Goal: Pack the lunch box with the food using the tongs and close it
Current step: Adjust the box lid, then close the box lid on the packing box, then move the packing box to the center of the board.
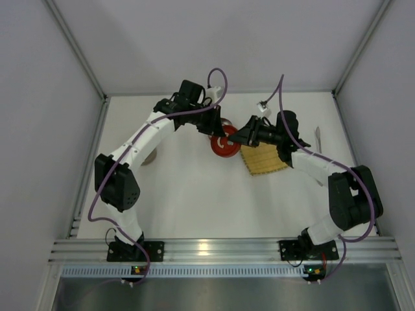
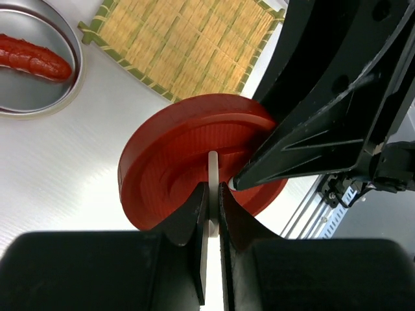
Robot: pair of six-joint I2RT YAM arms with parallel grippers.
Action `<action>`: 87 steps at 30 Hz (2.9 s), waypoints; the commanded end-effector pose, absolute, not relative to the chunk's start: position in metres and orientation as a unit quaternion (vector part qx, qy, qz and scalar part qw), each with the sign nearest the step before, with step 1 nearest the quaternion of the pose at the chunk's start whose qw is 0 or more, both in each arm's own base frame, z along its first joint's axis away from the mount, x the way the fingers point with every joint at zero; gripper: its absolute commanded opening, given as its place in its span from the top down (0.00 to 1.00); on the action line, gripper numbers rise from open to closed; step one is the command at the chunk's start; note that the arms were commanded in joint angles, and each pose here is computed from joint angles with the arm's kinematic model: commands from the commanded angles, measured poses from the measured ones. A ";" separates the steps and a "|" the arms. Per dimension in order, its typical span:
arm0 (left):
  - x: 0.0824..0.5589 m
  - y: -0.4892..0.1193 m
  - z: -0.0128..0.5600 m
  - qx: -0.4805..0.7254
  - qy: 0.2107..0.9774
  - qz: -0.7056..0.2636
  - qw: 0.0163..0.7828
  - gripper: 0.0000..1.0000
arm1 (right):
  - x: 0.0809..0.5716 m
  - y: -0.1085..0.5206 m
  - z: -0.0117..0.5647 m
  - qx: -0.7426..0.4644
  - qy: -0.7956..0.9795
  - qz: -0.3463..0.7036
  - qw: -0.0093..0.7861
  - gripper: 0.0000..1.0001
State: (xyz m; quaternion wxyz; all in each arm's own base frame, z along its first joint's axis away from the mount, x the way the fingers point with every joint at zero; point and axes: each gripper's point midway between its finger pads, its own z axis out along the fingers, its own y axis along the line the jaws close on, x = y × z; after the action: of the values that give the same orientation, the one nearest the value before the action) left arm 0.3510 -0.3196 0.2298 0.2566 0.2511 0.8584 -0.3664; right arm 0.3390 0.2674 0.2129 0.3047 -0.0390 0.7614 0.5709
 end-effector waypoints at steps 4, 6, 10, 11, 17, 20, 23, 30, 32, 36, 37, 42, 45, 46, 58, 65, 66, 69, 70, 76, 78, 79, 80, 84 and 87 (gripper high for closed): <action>0.349 -0.313 0.262 0.263 0.842 -0.363 0.299 1.00 | 0.332 0.292 0.226 -0.079 0.750 0.582 0.304 1.00; 0.347 -0.310 0.261 0.262 0.845 -0.359 0.299 0.99 | 0.334 0.291 0.227 -0.064 0.749 0.584 0.307 1.00; 0.343 -0.304 0.250 0.261 0.852 -0.345 0.294 0.85 | 0.337 0.290 0.238 -0.022 0.727 0.614 0.308 1.00; 0.343 -0.302 0.247 0.260 0.855 -0.340 0.293 0.81 | 0.339 0.291 0.246 -0.020 0.712 0.627 0.316 1.00; 0.346 -0.297 0.247 0.255 0.860 -0.322 0.304 0.75 | 0.337 0.290 0.252 0.021 0.694 0.655 0.298 1.00; 0.345 -0.299 0.247 0.259 0.859 -0.319 0.306 0.73 | 0.335 0.289 0.256 0.025 0.687 0.663 0.296 1.00; 0.347 -0.301 0.248 0.259 0.858 -0.317 0.311 0.75 | 0.333 0.290 0.257 0.021 0.687 0.664 0.294 1.00; 0.339 -0.319 0.252 0.289 0.848 -0.306 0.323 1.00 | 0.333 0.292 0.249 0.028 0.698 0.659 0.279 1.00; 0.337 -0.323 0.253 0.297 0.846 -0.301 0.325 1.00 | 0.333 0.294 0.247 0.024 0.702 0.657 0.273 0.87; 0.344 -0.321 0.254 0.306 0.850 -0.274 0.329 1.00 | 0.340 0.285 0.239 0.024 0.720 0.640 0.267 0.28; 0.354 -0.322 0.260 0.305 0.849 -0.262 0.342 1.00 | 0.348 0.272 0.239 0.035 0.723 0.632 0.278 0.18; 0.390 -0.313 0.239 0.309 0.871 -0.178 0.338 1.00 | 0.371 0.213 0.224 0.054 0.758 0.569 0.315 0.01; 0.413 -0.312 0.220 0.327 0.874 -0.133 0.333 1.00 | 0.375 0.177 0.224 0.054 0.774 0.528 0.345 0.01; 0.414 -0.309 0.215 0.330 0.878 -0.120 0.324 1.00 | 0.377 0.164 0.228 0.045 0.774 0.515 0.365 0.01; 0.468 -0.309 0.171 0.347 0.879 -0.123 0.304 1.00 | 0.361 0.121 0.223 0.053 0.773 0.497 0.391 0.01; 0.489 -0.306 0.159 0.340 0.877 -0.126 0.317 1.00 | 0.358 0.122 0.217 0.054 0.774 0.499 0.386 0.01; 0.492 -0.306 0.158 0.338 0.875 -0.126 0.321 1.00 | 0.359 0.122 0.216 0.055 0.775 0.499 0.384 0.01; 0.496 -0.308 0.152 0.340 0.874 -0.125 0.323 1.00 | 0.358 0.122 0.214 0.054 0.775 0.499 0.384 0.01; 0.497 -0.309 0.151 0.340 0.874 -0.126 0.325 1.00 | 0.358 0.122 0.213 0.054 0.776 0.499 0.383 0.01; 0.503 -0.313 0.143 0.340 0.872 -0.128 0.328 1.00 | 0.359 0.121 0.209 0.058 0.778 0.498 0.380 0.01; 0.507 -0.314 0.140 0.341 0.870 -0.125 0.333 1.00 | 0.359 0.121 0.208 0.058 0.778 0.498 0.378 0.01; 0.508 -0.315 0.139 0.340 0.870 -0.124 0.334 1.00 | 0.359 0.121 0.208 0.058 0.778 0.498 0.378 0.00; 0.512 -0.316 0.139 0.338 0.869 -0.123 0.340 1.00 | 0.359 0.121 0.207 0.059 0.778 0.498 0.379 0.01; 0.517 -0.318 0.127 0.339 0.870 -0.119 0.339 1.00 | 0.358 0.121 0.207 0.059 0.778 0.499 0.377 0.01; 0.516 -0.316 0.114 0.341 0.873 -0.117 0.327 1.00 | 0.357 0.122 0.205 0.058 0.779 0.500 0.374 0.01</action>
State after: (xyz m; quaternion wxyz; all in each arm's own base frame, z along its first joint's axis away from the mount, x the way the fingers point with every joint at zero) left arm 0.4979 -0.3091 0.1115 0.2948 0.3372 0.8863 -0.1176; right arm 0.3573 0.1260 0.2029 0.3614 0.0724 0.7821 0.5025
